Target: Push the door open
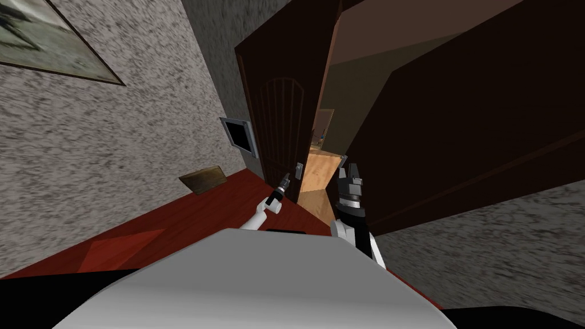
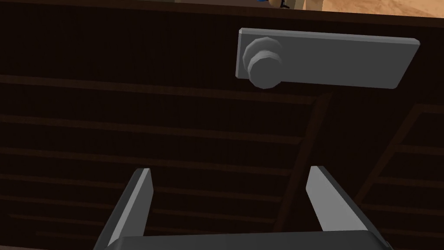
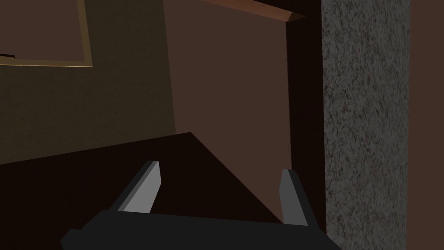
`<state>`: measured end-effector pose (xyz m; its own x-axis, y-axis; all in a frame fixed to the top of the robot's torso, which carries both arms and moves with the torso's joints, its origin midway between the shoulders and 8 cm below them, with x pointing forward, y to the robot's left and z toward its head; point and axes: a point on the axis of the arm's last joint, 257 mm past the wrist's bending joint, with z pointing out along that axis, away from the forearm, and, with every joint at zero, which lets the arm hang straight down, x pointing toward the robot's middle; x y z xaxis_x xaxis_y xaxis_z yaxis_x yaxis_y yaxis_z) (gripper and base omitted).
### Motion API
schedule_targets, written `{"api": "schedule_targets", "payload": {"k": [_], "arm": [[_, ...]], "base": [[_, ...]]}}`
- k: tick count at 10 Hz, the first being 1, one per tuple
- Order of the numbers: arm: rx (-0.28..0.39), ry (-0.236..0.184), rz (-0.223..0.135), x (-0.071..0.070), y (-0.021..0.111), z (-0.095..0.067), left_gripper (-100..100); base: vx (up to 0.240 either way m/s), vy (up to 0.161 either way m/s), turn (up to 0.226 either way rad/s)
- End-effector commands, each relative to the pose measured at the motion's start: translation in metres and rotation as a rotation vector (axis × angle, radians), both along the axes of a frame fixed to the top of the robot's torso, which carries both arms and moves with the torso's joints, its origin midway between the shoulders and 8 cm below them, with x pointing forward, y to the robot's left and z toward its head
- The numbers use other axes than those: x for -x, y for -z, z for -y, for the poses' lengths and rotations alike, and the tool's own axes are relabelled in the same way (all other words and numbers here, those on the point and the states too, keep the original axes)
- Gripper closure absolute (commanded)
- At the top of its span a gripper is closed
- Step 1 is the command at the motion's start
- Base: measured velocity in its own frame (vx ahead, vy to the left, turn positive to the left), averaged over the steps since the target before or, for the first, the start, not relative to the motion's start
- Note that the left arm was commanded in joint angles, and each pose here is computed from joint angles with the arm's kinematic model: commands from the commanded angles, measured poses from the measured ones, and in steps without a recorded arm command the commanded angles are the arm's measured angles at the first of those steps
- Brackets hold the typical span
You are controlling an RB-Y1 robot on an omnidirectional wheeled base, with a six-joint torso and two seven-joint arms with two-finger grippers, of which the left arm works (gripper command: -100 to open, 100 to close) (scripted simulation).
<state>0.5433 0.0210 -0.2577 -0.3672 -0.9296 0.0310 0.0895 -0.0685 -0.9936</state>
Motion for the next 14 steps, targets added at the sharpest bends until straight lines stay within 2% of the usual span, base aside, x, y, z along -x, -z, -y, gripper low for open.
{"api": "schedule_targets", "payload": {"k": [1,11,12,13,14], "arm": [[-0.012,0.013,-0.014,-0.001,0.007,0.008,-100],[-0.072,0.088,-0.086,-0.001,0.038,0.057,-100],[-0.069,0.084,-0.083,-0.001,0.036,0.054,-100],[-0.095,0.071,-0.082,-0.005,0.041,0.038,-100],[-0.109,0.063,-0.081,-0.008,0.044,0.03,-100]], "base": [[0.076,0.074,-0.095],[0.077,0.074,-0.067],[0.033,0.035,-0.01],[0.07,-0.013,-0.019],[0.133,-0.06,-0.029]]}}
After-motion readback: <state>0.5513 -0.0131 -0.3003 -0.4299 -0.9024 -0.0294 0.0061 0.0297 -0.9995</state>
